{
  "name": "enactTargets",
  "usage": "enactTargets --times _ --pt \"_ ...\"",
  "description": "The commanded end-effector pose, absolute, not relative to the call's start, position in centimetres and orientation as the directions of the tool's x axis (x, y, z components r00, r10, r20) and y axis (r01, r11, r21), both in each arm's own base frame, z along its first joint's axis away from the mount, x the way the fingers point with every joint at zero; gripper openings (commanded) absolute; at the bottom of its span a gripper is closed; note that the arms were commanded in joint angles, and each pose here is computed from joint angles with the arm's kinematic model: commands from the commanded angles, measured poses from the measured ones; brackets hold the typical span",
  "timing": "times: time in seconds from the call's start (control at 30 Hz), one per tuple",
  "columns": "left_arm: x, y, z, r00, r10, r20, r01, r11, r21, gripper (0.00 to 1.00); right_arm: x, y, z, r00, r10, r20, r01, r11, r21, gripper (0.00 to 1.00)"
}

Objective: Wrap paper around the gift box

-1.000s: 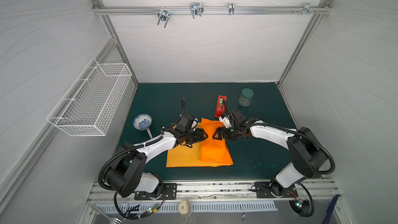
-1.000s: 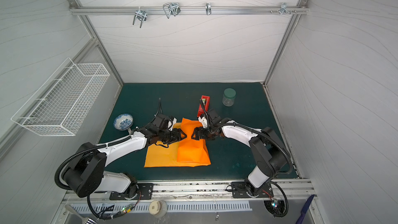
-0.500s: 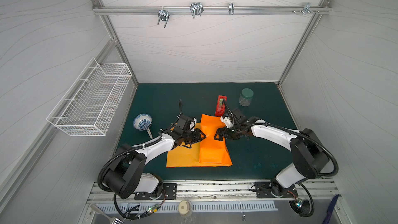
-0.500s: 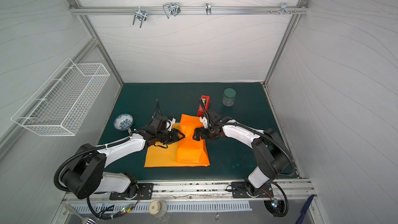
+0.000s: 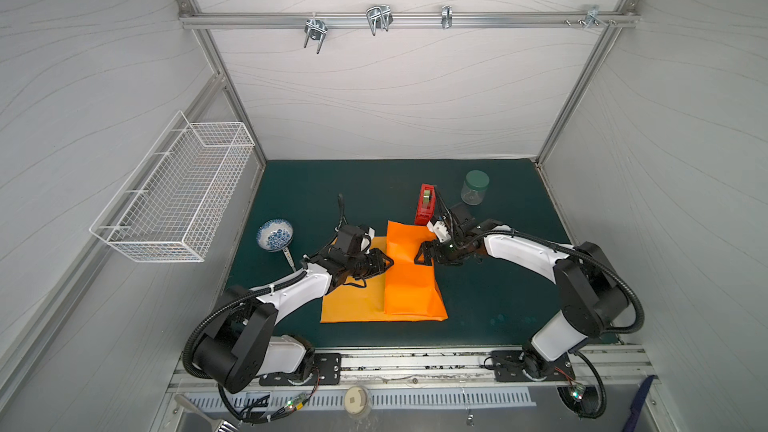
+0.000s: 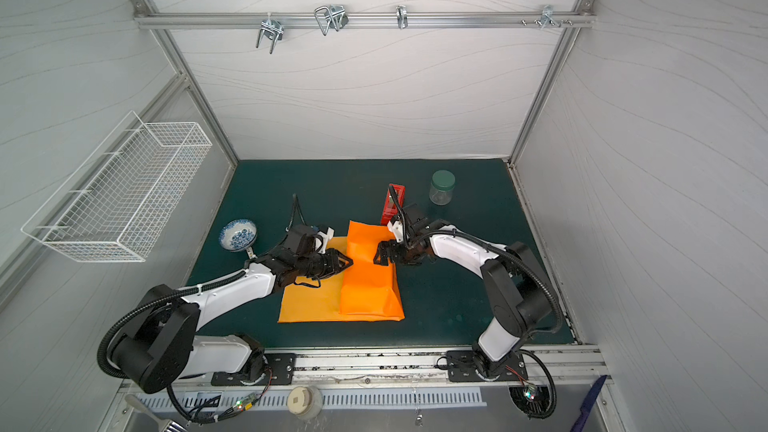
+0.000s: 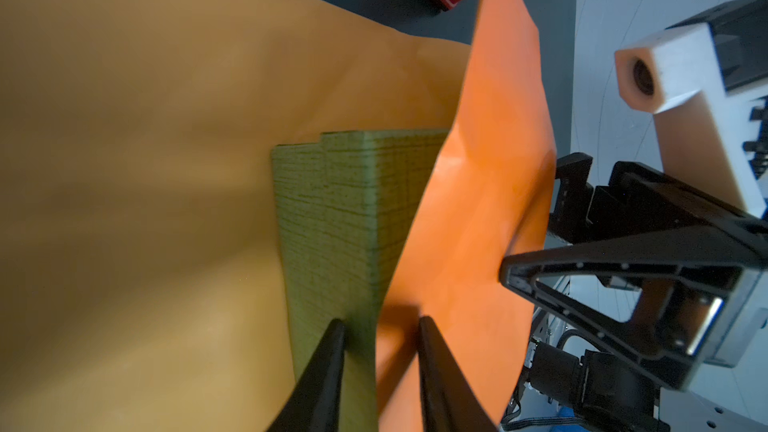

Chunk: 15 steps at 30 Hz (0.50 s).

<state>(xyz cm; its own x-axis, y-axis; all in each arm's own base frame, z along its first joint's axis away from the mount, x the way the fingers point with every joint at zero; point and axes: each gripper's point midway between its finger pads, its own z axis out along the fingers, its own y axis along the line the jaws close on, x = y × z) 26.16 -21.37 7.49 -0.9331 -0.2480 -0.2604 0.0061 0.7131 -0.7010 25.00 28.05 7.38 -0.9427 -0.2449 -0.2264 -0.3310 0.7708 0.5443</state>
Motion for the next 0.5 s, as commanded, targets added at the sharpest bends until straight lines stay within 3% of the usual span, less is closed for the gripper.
enactTargets --times 0.0,0.27,0.47 --pt "24.7 -19.4 5.1 -0.936 -0.292 -0.196 -0.102 0.759 -0.643 0.35 24.8 29.0 7.2 -0.938 -0.272 -0.215 -0.346 0.755 0.557 0.89" --pt "25.7 -20.2 7.8 -0.924 -0.310 -0.224 -0.071 0.714 -0.696 0.66 24.2 29.0 6.0 -0.929 -0.314 -0.196 -0.370 0.783 0.500 0.91" --pt "26.5 -21.1 8.9 -0.928 -0.293 -0.231 -0.041 0.696 -0.717 0.75 23.6 29.2 5.1 -0.924 -0.336 -0.183 -0.383 0.793 0.475 0.93"
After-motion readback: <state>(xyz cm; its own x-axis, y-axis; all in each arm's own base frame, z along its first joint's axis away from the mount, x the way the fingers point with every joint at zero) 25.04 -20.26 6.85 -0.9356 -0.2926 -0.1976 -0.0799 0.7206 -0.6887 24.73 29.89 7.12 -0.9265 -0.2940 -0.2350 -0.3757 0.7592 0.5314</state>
